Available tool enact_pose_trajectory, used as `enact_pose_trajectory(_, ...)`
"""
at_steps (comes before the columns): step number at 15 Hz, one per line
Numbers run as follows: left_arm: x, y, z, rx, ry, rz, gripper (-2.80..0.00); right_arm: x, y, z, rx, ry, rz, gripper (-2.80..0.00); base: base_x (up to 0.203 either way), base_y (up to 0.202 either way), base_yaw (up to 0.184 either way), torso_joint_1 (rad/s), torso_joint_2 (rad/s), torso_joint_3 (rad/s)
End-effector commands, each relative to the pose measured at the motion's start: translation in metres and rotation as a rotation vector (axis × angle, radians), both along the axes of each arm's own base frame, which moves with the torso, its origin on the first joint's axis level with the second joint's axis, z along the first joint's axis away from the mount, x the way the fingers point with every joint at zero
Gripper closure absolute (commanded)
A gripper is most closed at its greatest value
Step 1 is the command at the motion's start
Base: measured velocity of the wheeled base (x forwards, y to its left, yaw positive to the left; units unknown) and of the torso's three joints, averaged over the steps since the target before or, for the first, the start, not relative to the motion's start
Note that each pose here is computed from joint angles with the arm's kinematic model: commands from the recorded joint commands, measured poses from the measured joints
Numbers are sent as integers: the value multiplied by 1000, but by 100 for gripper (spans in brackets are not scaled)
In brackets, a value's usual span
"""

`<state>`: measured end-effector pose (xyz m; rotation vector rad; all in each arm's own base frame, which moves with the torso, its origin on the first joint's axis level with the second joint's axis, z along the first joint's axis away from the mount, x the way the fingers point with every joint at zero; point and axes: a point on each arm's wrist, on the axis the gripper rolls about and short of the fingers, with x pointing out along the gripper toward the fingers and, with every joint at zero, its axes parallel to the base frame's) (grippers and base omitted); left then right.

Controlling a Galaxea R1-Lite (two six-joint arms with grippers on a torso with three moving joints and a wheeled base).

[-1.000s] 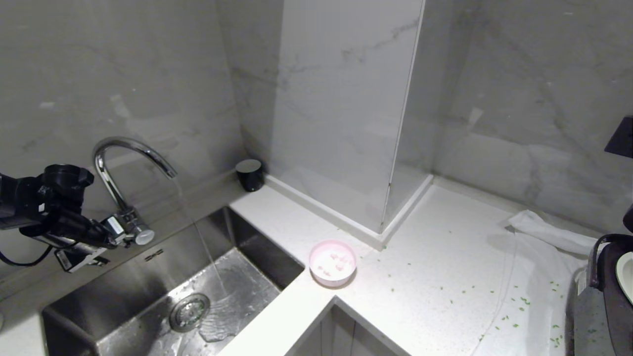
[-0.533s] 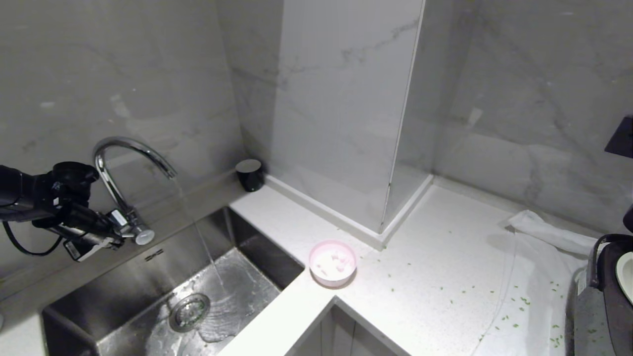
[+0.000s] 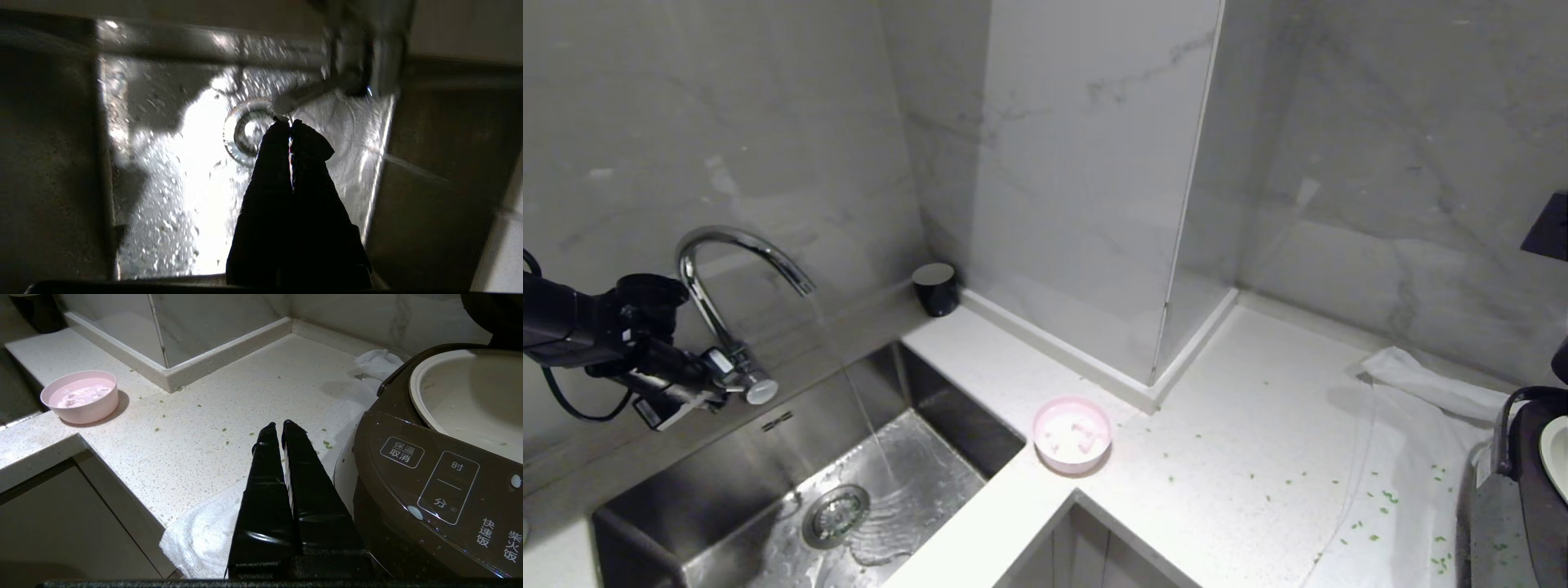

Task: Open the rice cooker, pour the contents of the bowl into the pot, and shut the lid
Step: Turn off the tap

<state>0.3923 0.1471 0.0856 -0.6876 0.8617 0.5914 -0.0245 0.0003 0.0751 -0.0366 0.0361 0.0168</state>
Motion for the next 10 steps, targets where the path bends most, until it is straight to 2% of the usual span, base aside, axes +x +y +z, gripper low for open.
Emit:
enact_pose_trajectory(1,3,7,-6,-9,2,26,0,0,0,0,0,2,1,0,0,0,0,0,0,0)
enact_pose_trajectory(10,11,24,1,7,-44,63,0,0,0,0,0,2,1,0,0,0,0,0,0,0)
